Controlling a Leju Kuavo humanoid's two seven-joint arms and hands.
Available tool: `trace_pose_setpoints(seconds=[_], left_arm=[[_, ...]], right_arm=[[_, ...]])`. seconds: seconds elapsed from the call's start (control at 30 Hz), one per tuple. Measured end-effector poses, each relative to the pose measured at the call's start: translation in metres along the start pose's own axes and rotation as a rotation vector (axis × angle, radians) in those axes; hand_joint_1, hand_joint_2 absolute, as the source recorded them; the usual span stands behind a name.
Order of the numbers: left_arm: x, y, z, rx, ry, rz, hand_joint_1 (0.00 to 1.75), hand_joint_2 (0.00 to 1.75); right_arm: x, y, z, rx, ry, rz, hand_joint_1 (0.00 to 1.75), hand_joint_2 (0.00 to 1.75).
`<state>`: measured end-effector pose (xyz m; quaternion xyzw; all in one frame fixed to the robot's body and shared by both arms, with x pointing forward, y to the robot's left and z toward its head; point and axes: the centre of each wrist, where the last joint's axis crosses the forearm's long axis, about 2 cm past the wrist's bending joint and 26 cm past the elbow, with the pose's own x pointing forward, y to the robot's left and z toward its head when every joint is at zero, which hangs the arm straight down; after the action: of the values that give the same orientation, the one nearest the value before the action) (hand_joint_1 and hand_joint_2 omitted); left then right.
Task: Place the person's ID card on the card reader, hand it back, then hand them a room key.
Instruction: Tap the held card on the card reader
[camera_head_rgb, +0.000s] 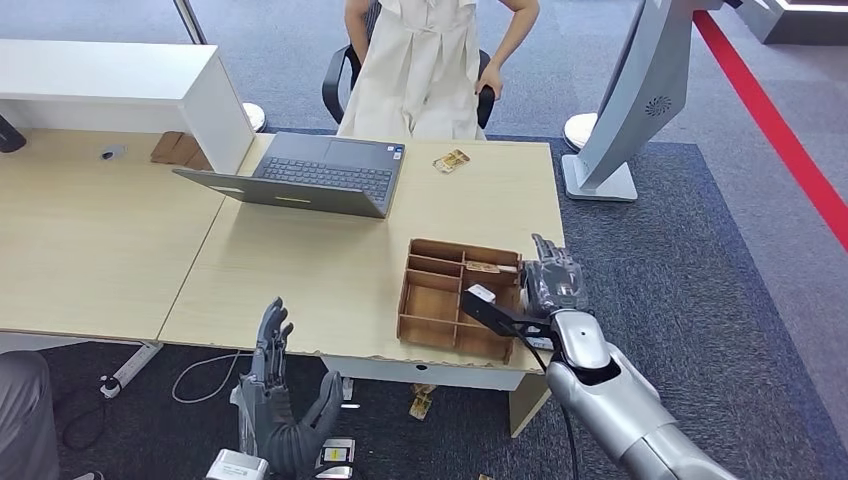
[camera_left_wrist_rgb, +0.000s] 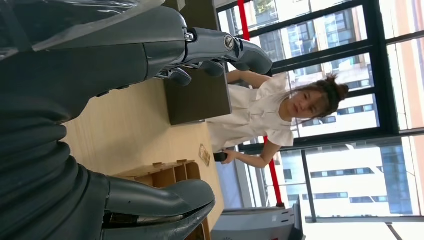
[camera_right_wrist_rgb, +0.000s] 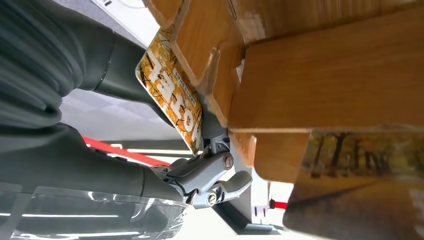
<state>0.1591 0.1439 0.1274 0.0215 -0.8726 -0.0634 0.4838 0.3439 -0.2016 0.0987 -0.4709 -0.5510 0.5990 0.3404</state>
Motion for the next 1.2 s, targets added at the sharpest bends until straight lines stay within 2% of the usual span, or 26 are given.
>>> trace_pose_setpoints(seconds=[0.57,0.97,1.2], left_arm=[[0.001,0.004,0.003,0.031,0.021,-0.023,0.00,1.75],[0.000,0.005,0.004,0.049,0.033,-0.029,0.00,1.75],[0.000,0.006,0.004,0.054,0.041,-0.021,0.00,1.75]], right_arm=[[0.002,0.005,-0.006,0.038,0.009,-0.019,1.75,1.75],[-0.008,-0.008,-0.017,-0.048,0.117,0.013,1.75,1.75],[-0.013,-0.007,-0.017,-0.020,0.139,0.037,1.75,1.75]])
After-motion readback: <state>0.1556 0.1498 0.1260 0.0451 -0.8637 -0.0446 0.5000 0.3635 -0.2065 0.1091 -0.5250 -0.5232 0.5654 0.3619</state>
